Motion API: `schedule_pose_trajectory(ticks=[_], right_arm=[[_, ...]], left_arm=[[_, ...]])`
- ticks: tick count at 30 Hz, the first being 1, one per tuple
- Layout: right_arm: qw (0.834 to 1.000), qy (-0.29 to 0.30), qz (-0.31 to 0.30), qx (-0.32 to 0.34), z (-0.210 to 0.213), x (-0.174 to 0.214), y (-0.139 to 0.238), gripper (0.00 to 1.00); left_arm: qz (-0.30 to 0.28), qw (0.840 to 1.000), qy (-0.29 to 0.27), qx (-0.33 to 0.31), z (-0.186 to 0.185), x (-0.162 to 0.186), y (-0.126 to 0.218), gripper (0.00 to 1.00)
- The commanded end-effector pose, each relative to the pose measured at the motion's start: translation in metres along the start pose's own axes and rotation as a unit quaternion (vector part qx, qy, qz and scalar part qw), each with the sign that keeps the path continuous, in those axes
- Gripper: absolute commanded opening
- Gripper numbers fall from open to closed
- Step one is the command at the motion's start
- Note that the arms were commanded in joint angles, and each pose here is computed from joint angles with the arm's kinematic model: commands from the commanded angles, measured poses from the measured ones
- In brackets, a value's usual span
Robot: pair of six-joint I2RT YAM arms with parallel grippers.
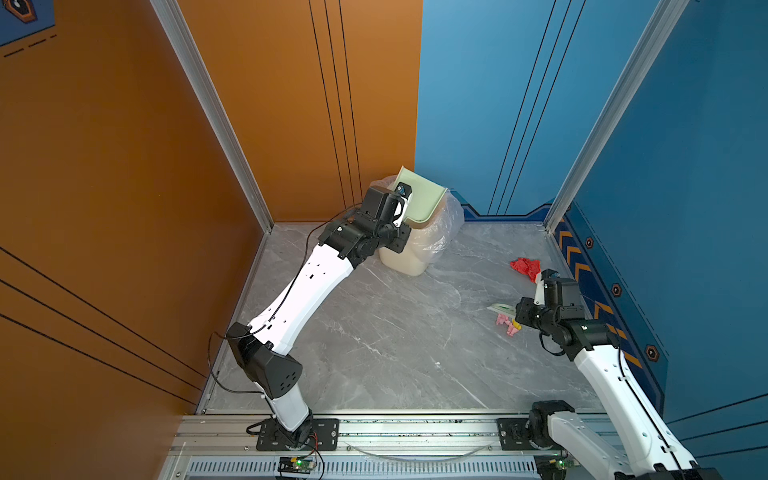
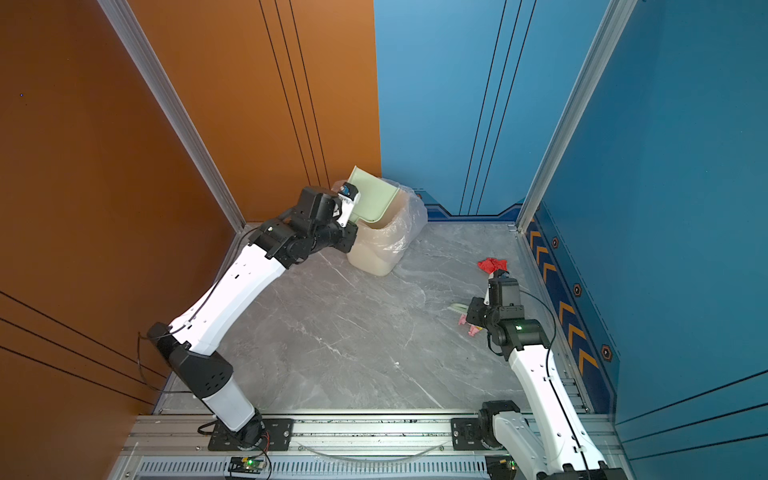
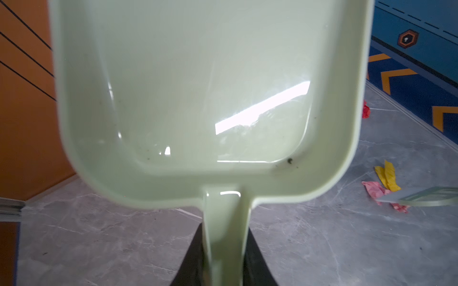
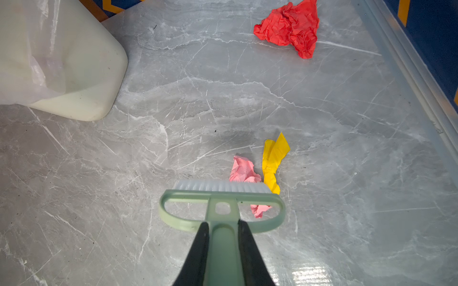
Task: Sweep away the paper scraps from the table
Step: 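Lower the empty dustpan back onto the table with the left gripper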
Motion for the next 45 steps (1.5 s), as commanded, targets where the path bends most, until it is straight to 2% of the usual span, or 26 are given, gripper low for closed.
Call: schedule_pose_trajectory(ticks=[1, 12, 19, 28, 32, 35, 40, 45], right_arm=[[1.0, -0.005, -0.017, 0.004, 0.002, -0.01, 0.01, 0.0], [1.0, 0.002, -0.014, 0.005, 0.004, -0.013, 0.008, 0.0], [1.0, 0.003, -0.004, 0.007, 0.006, -0.015, 0.005, 0.0], [0.999, -0.003, 0.015, 0.037, 0.001, -0.015, 0.01, 0.0], [0.997, -0.009, 0.045, 0.063, -0.005, -0.008, 0.014, 0.0], [0.993, -0.016, 0.089, 0.072, -0.007, 0.006, 0.014, 0.0], [0.985, -0.028, 0.146, 0.088, -0.014, 0.028, 0.012, 0.0], [0.982, -0.031, 0.152, 0.104, -0.022, 0.036, 0.009, 0.0]], left_arm=[[-0.019, 0.997, 0.048, 0.05, -0.014, -0.001, 0.008, 0.0], [0.014, 0.99, 0.097, 0.1, -0.053, 0.038, 0.006, 0.0], [0.038, 0.985, 0.107, 0.127, -0.082, 0.069, 0.007, 0.0], [0.069, 0.98, 0.088, 0.166, -0.117, 0.094, 0.005, 0.0], [0.088, 0.975, 0.076, 0.19, -0.135, 0.106, 0.001, 0.0], [0.103, 0.973, 0.069, 0.193, -0.144, 0.117, -0.003, 0.0], [0.132, 0.971, 0.01, 0.2, -0.165, 0.136, -0.008, 0.0], [0.167, 0.961, -0.013, 0.222, -0.185, 0.153, -0.014, 0.0]])
Point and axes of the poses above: each gripper's point midway between its finger pads, its own y axis back along the fingers, its own z axis along the line the jaws close on, x = y × z, the point moved 2 cm from there along y, back along the fingers, and after that the axes turned 13 degrees about -y, right-handed, at the moved point
